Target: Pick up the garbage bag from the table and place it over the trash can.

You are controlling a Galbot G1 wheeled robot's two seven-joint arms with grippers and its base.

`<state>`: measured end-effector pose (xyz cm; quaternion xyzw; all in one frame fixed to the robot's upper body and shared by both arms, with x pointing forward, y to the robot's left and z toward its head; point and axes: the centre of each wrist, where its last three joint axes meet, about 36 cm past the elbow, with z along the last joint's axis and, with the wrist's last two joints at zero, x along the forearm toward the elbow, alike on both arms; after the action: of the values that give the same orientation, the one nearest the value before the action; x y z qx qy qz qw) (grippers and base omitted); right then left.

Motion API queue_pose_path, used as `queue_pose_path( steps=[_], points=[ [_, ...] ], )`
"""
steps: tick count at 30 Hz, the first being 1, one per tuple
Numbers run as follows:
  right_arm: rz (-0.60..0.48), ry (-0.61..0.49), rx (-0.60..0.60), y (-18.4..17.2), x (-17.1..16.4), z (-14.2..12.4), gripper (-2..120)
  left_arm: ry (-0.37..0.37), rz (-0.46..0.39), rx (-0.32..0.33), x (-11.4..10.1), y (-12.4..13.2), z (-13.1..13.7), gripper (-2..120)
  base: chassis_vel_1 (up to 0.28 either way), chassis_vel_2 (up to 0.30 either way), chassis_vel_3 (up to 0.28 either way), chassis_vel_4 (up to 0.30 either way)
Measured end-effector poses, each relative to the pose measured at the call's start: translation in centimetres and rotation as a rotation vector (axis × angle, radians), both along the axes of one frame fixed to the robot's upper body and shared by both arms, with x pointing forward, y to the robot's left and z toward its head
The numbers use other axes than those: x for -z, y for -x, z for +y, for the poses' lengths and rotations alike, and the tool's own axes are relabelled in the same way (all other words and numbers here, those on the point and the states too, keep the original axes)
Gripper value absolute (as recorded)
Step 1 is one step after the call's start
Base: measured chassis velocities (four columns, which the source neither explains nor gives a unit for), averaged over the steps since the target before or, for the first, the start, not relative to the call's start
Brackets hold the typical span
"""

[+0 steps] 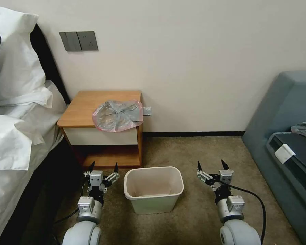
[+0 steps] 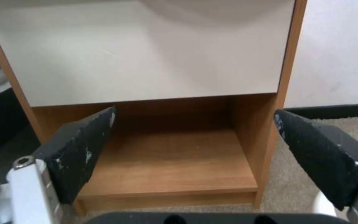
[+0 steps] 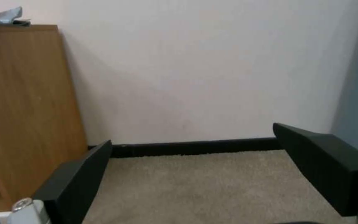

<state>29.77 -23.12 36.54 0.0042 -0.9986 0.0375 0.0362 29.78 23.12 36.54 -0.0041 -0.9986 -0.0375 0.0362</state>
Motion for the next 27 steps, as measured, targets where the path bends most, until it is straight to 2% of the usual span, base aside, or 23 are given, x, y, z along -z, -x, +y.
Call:
queue_pose_path(
  steps=[27],
  points=[
    [0.0,0.0,0.0,0.0,0.0,0.0,100,0.0,0.0,0.0,0.0,0.0,0.0,100,0.0,0.0,0.0,0.0]
  ],
)
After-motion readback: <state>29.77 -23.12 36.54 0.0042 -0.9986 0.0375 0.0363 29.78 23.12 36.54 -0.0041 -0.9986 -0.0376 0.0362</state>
